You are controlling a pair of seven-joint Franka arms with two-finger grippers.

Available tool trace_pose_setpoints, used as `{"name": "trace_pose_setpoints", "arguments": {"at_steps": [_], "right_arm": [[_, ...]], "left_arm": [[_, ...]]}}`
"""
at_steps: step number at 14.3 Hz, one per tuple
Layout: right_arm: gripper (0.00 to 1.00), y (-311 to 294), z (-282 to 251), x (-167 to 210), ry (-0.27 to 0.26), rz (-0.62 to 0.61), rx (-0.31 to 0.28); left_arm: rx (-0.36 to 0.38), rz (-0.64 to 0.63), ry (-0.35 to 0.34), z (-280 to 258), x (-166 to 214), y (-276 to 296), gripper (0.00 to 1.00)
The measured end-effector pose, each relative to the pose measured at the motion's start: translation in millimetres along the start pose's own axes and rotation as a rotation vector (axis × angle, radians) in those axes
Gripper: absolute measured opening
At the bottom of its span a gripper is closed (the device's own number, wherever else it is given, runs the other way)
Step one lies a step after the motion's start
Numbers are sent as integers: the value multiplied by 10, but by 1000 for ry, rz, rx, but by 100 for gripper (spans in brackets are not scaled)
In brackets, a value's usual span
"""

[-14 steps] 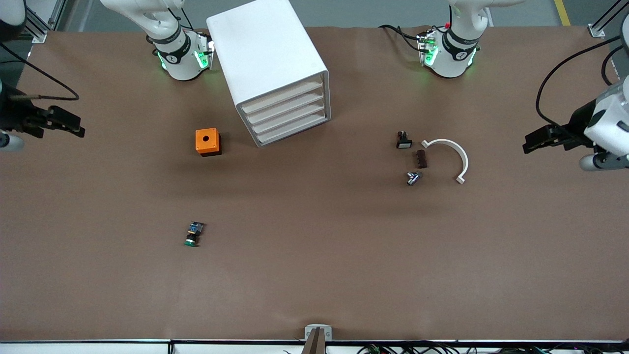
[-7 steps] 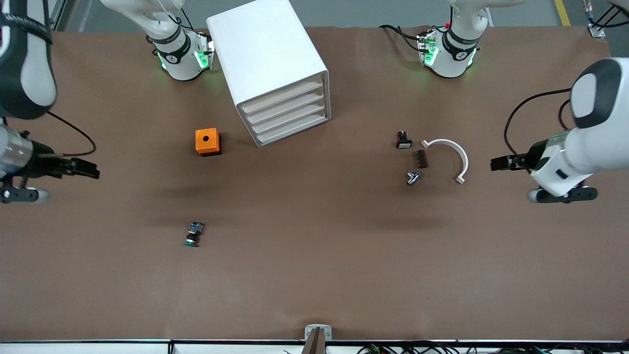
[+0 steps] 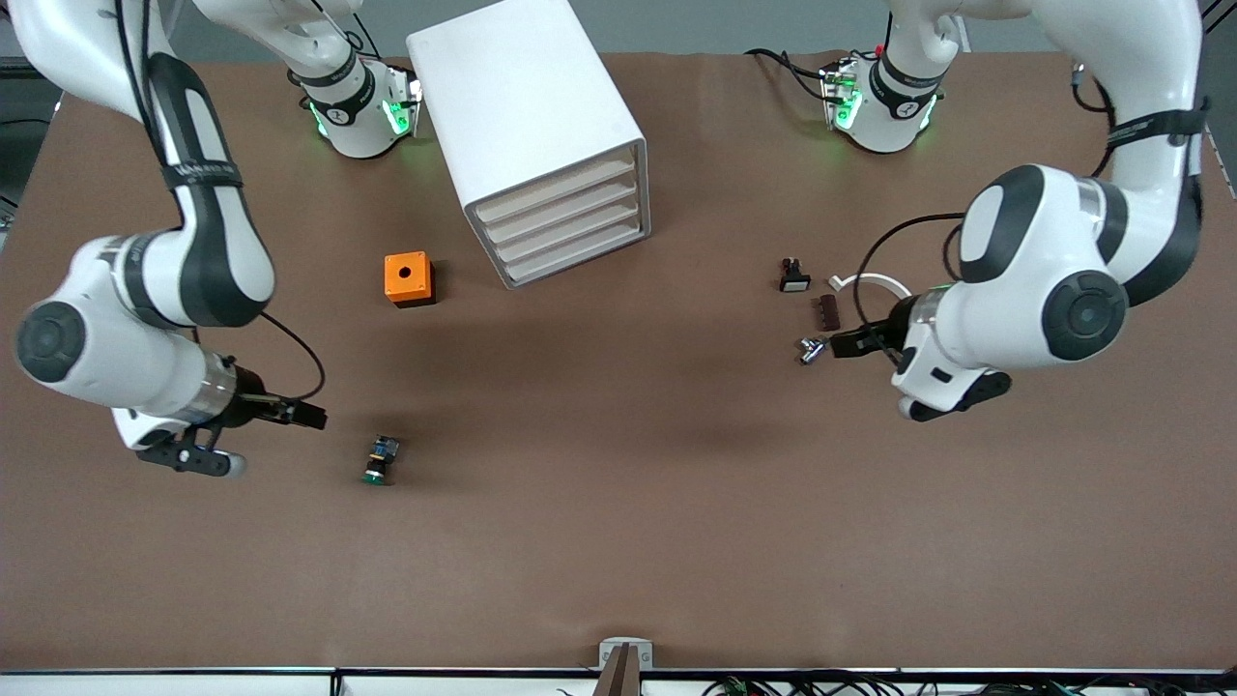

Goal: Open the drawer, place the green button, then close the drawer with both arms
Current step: 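Reach the right gripper to the green button while the left gripper reaches the drawer, then grasp the green button with the right gripper while the left gripper grasps the drawer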

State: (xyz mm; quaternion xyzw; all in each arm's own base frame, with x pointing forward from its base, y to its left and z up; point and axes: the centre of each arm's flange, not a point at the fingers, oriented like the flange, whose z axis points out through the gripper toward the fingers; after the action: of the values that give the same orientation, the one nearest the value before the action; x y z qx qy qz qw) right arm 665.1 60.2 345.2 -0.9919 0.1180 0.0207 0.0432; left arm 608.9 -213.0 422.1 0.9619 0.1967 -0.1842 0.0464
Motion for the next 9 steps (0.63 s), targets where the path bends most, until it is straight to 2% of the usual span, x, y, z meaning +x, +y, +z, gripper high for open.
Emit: {"name": "trace_pose_setpoints", "arguments": {"at_steps": [2, 4, 6, 9], "right_arm": [[100, -59, 313, 35, -4, 16, -7], [100, -84, 597, 64, -2, 22, -13], [100, -132, 888, 84, 8, 31, -17], [100, -298, 1274, 54, 24, 52, -21]], "left_arm": [[-38, -159, -70, 187, -114, 344, 100], [-42, -347, -168, 498, -234, 663, 100], [-13, -547, -270, 878, -328, 939, 100], [80, -820, -390, 1487, -414, 1237, 100]]}}
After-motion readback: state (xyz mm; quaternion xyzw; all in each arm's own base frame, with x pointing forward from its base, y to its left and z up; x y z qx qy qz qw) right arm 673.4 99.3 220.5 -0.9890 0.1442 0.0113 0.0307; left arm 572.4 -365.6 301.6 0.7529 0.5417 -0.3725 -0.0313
